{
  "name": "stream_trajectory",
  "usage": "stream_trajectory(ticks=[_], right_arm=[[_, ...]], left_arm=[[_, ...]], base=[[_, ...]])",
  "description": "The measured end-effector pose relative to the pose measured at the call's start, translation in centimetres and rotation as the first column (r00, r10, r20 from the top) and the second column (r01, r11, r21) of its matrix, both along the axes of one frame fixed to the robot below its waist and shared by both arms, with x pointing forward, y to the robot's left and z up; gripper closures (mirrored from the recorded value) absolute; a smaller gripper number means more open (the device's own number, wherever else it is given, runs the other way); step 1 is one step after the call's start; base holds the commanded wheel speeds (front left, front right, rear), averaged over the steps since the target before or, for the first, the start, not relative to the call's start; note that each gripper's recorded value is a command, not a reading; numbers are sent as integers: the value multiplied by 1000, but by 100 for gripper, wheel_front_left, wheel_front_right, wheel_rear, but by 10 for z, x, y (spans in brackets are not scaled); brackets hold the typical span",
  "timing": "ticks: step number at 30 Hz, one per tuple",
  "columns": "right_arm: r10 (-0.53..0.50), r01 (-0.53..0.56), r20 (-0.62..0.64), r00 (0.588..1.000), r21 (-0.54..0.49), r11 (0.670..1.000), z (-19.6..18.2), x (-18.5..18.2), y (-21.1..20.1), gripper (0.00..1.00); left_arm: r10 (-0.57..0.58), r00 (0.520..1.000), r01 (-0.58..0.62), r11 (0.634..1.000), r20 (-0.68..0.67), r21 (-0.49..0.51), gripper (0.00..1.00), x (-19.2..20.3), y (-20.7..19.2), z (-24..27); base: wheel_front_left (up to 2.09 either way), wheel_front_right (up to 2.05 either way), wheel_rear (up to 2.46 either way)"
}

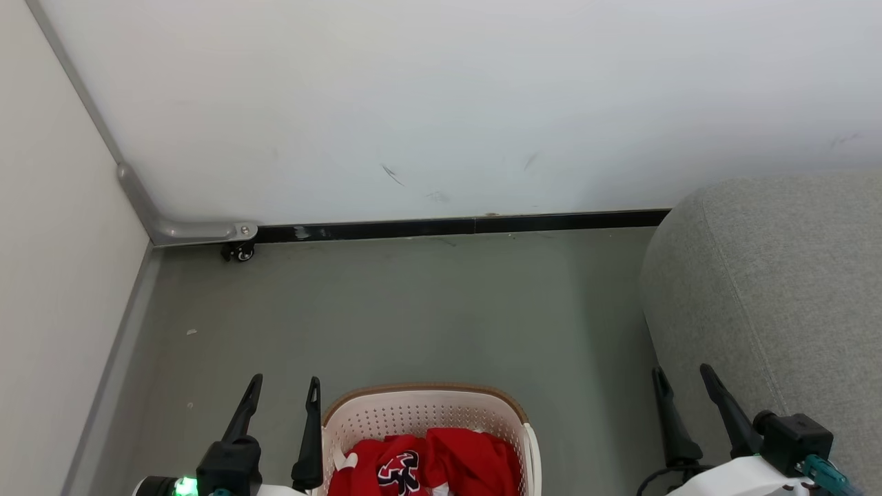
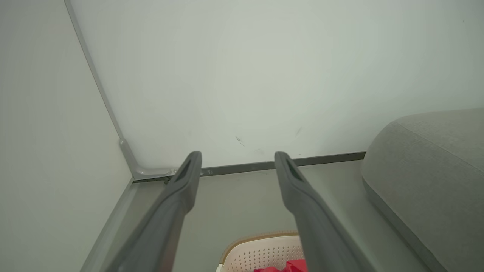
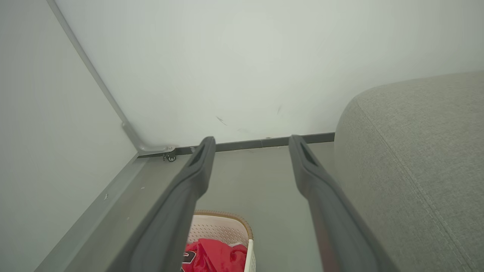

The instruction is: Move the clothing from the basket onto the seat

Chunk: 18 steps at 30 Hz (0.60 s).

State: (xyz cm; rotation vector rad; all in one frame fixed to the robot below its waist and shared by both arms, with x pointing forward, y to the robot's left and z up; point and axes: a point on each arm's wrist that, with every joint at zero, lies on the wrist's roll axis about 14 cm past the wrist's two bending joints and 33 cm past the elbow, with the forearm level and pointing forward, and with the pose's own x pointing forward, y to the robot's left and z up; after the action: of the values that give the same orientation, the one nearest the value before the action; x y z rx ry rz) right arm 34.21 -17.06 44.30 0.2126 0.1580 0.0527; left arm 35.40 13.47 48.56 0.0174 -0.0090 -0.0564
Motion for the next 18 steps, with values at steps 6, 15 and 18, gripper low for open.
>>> stream_trajectory(ticks=[6, 15, 18], right_arm=[[1, -1, -5, 1000, 0, 1000, -2, 0, 0, 0], [2, -2, -9, 1000, 0, 1000, -3, 1, 1, 0], [2, -2, -10, 1000, 0, 1000, -3, 1, 1, 0]], left_arm=[[6, 1000, -6, 1000, -8, 1, 0, 0, 2, -3], [11, 1000, -11, 1000, -13, 1, 0, 1, 3, -4], [11, 1000, -11, 1000, -14, 2, 0, 1, 3, -5]], base=[[0, 0, 0], [0, 0, 0], [0, 0, 0]])
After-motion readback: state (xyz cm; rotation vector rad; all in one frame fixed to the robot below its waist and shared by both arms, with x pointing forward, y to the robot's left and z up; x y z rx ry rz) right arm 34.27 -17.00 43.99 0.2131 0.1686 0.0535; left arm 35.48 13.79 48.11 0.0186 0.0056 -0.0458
